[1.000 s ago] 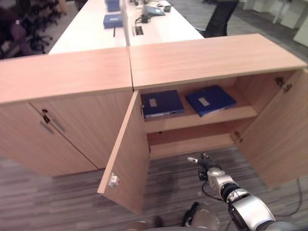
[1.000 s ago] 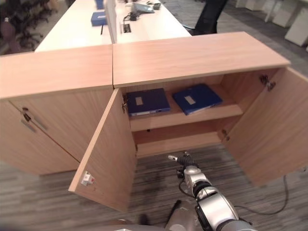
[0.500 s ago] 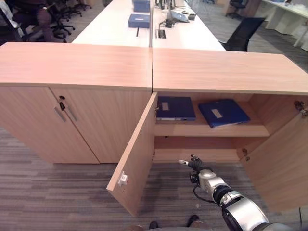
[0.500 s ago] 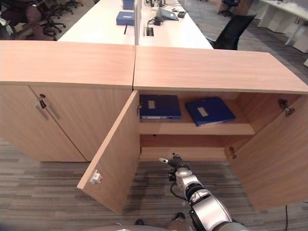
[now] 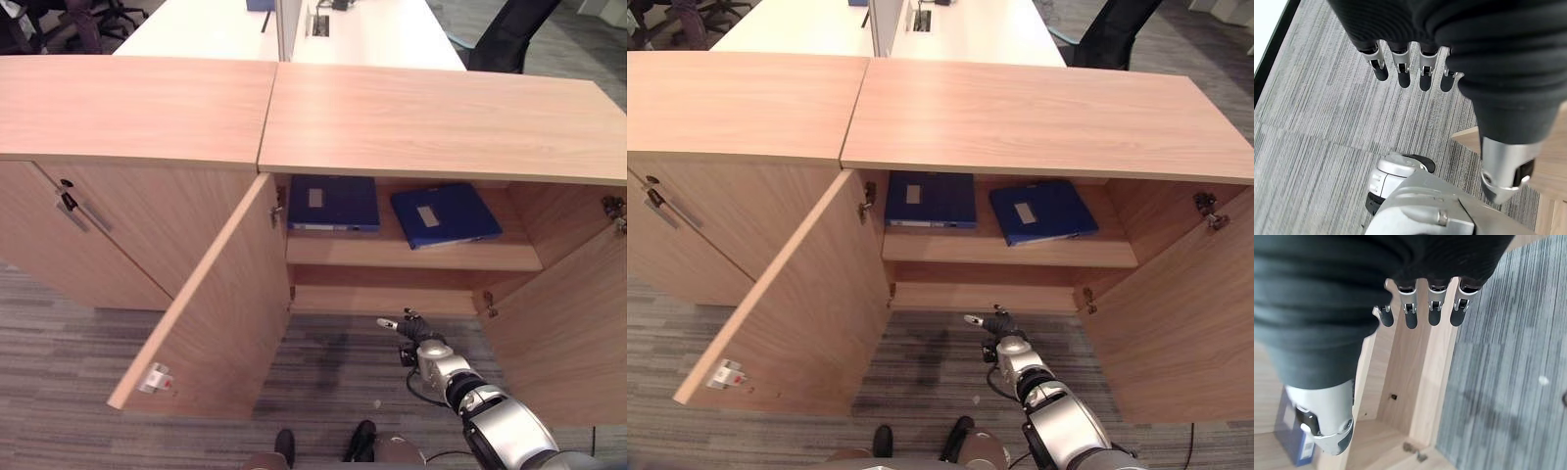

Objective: Put the empty folder in the office cabinet

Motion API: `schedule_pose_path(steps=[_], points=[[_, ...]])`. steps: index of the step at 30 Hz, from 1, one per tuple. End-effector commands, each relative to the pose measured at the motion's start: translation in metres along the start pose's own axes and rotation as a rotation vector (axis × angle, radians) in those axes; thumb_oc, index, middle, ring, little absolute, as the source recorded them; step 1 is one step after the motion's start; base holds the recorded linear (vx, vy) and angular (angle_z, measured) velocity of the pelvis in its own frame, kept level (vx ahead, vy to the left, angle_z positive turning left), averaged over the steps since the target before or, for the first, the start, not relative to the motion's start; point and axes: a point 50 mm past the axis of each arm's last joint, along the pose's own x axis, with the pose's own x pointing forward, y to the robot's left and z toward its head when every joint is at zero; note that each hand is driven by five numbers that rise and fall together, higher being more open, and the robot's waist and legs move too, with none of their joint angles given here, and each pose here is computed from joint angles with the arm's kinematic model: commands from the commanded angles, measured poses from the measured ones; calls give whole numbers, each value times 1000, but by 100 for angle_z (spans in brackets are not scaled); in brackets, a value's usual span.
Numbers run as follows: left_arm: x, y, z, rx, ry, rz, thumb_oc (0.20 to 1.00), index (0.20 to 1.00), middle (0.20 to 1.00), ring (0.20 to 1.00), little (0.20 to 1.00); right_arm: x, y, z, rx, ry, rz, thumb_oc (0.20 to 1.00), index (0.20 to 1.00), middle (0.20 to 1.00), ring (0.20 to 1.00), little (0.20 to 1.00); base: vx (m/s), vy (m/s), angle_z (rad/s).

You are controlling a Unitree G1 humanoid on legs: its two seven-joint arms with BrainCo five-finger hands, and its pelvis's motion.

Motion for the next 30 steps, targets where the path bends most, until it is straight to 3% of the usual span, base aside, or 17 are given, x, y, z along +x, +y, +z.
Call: schedule_pose_path(steps=[1,16,30], points=[[0,15,-4,4,10,50,1000,1000,1000,1000,1000,1,4,33,68,-120,-6,1000,1000,1000,1000,1000,31,-173,10],[-4,3,-29,-25,83,18,1000,1000,1000,1000,1000,0,-22,10,46,-83,-55,1000,1000,1000,1000,1000,44,-32,16],[-3,9,-23,68,70,20,1000,1000,1000,1000,1000,-3,-12,-6,86,-38,-47,1000,1000,1000,1000,1000,41,62,9]])
